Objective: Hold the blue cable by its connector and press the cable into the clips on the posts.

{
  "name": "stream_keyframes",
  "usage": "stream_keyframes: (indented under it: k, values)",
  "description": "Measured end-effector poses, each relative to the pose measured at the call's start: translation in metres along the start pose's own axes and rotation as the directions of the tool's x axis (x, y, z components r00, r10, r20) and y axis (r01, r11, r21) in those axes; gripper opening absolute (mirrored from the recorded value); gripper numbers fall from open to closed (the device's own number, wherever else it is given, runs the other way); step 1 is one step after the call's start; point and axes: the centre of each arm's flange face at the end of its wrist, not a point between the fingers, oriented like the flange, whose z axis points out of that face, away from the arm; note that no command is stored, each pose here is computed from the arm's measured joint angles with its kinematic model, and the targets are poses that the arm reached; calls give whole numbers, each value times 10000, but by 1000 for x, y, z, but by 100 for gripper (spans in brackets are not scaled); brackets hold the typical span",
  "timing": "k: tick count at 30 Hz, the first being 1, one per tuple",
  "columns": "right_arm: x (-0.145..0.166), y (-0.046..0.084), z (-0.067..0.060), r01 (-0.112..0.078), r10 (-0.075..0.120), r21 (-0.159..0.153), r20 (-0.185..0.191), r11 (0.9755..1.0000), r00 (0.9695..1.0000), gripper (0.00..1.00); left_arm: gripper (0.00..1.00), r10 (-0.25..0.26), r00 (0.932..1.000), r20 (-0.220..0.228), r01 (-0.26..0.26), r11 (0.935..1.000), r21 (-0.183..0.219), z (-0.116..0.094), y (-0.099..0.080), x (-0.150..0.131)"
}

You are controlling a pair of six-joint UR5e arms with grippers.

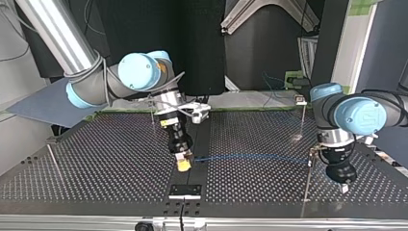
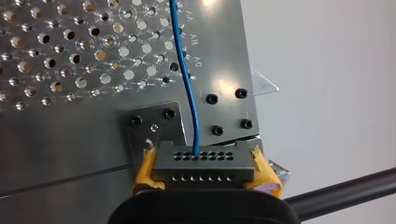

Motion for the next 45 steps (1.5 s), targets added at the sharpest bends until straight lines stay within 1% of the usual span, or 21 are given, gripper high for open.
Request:
stream_keyframes:
  k: [1,2,4,5,6,8,9,10,11,16,18,20,21,23,24,25,29,35,38,41,45]
  values:
    - [-2,1,2,-1,1,-13,4,10000,10000,0,0,-7,10000,6,7,10000,3,1,0,0]
    - [-3,3,4,1,-1,-28,10,10000,10000,0,3,-11,10000,13,11,10000,-6,1,1,0]
    - [-7,6,7,-6,6,-70,31,10000,10000,0,3,-6,10000,24,6,10000,-48,1,2,0]
    - [-8,7,7,-11,11,-91,33,10000,10000,0,7,0,10000,26,1,10000,-70,1,2,0]
    - [-9,8,8,-16,17,-107,33,9999,10000,0,7,10,10000,24,-10,10000,-96,1,2,0]
    - [-10,10,9,-24,24,-124,38,9999,10000,0,31,24,10000,21,-24,9999,-122,1,3,0]
    - [-10,10,9,-24,24,-130,40,9999,10000,0,31,30,10000,17,-30,9999,-136,1,3,0]
    - [-11,11,9,-23,24,-137,43,9999,10000,0,41,30,10000,11,-29,9999,-155,1,3,0]
    - [-11,11,10,-23,24,-138,47,9999,10000,0,44,34,10000,-2,-34,9998,-193,1,4,0]
    - [-11,13,10,-21,22,-131,74,9999,10000,0,44,131,9998,-141,-140,9981,-602,-3,8,1]
    - [-11,13,10,-20,22,-132,91,9999,10000,0,44,86,9998,-167,-96,9980,-630,-3,8,1]
    - [-12,13,9,-20,22,-131,118,9999,9999,0,52,9,9998,-210,-21,9985,-554,-3,8,2]
    - [-12,13,9,-20,22,-134,134,9999,9999,0,52,-26,9997,-249,14,9988,-481,-3,8,2]
    - [-12,13,9,-20,22,-138,178,9999,9998,0,77,-50,9994,-331,38,9994,-349,-3,7,3]
    - [-12,13,8,-20,23,-141,199,9999,9998,0,77,-46,9993,-383,36,9996,-267,-3,6,3]
    - [-13,13,8,-19,22,-147,220,9999,9998,0,99,-40,9991,-416,31,9997,-222,-3,6,4]
    - [-13,13,8,-21,25,-155,251,9999,9997,0,99,-10,9982,-601,-6,9997,-262,-5,6,5]
    - [-12,13,8,-29,33,-153,252,9999,9997,0,99,-285,9950,-953,221,9975,-676,-9,15,7]
    - [-12,14,8,-27,32,-163,276,9999,9996,0,99,-475,9911,-1244,381,9963,-774,-11,19,9]
    - [-12,14,8,-21,26,-177,300,9998,9995,0,99,-671,9852,-1576,550,9953,-801,-14,22,12]
    - [-12,15,8,-20,26,-192,308,9998,9995,0,99,-760,9746,-2106,604,9950,-797,-21,26,19]
